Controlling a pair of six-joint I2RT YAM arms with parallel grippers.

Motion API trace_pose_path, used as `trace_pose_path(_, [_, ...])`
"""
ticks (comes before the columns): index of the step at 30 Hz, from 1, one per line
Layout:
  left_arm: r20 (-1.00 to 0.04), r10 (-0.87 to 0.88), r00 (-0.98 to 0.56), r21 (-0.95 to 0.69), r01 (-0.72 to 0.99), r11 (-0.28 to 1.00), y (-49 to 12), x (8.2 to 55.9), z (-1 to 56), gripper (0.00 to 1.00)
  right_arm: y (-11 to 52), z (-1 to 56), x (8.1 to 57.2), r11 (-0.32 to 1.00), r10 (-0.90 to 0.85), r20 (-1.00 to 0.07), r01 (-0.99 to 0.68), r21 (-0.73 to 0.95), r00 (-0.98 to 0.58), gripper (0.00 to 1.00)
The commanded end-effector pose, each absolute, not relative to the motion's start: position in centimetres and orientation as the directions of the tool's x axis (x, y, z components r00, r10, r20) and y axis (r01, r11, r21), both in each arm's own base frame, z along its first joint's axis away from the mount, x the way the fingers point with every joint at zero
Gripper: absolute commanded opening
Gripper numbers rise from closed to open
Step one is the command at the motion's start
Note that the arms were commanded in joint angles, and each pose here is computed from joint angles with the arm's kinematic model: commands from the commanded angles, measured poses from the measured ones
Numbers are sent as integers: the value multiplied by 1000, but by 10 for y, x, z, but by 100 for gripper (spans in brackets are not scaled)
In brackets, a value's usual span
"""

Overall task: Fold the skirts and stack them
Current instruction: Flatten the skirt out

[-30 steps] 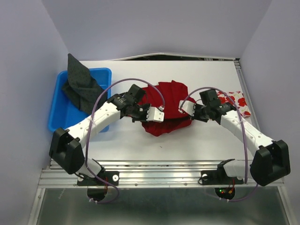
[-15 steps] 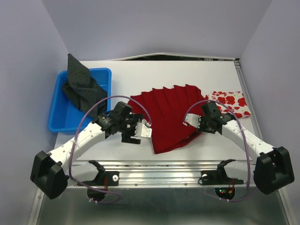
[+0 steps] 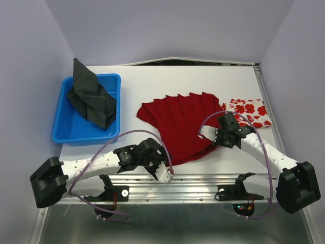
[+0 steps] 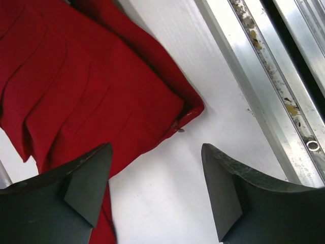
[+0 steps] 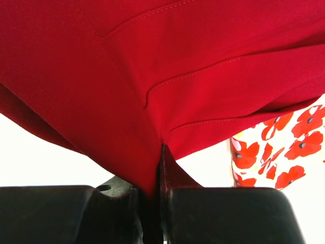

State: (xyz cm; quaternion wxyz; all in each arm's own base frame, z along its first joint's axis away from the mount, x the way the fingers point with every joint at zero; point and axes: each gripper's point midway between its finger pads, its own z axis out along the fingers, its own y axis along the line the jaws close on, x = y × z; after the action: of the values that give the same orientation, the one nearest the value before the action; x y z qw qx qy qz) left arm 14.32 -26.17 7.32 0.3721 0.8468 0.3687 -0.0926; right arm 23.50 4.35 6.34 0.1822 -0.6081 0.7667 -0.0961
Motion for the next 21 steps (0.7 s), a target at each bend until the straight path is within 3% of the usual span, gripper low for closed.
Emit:
trace_pose_path(1, [-354, 501, 790, 666, 589, -458, -280, 151, 79, 83, 43, 68, 232, 252, -965, -173, -887, -386, -199, 1])
trace_pose_path(10, [-312, 533, 787, 656, 584, -478, -297, 161, 54, 82, 40, 68, 225, 223, -971, -172, -889, -400, -166, 1])
trace_pose_path(13, [-287, 528, 799, 624, 574, -530, -294, 158, 42, 72, 42, 70, 226, 224, -970, -186, -885, -409, -160, 2])
trace_pose_path(14, [-282, 525, 803, 617, 571, -541, -293, 157, 40, 67, 43, 71, 227, 223, -970, -188, -884, -411, -157, 2])
trace_pose_path(15, [-282, 522, 805, 616, 569, -544, -292, 156, 41, 49, 44, 72, 229, 222, -969, -194, -882, -415, -153, 2])
trace_pose_path(18, [-350, 549, 759, 620, 627, -471, -297, 158, 64, 15, 46, 79, 233, 219, -968, -208, -874, -435, -140, 2])
trace_pose_path(20, [-445, 574, 687, 619, 699, -357, -303, 167, 93, 1, 48, 89, 241, 236, -964, -225, -857, -459, -145, 1])
trace_pose_path(21, [-517, 592, 618, 615, 750, -245, -299, 187, 117, 0, 48, 94, 244, 237, -963, -226, -849, -473, -144, 1])
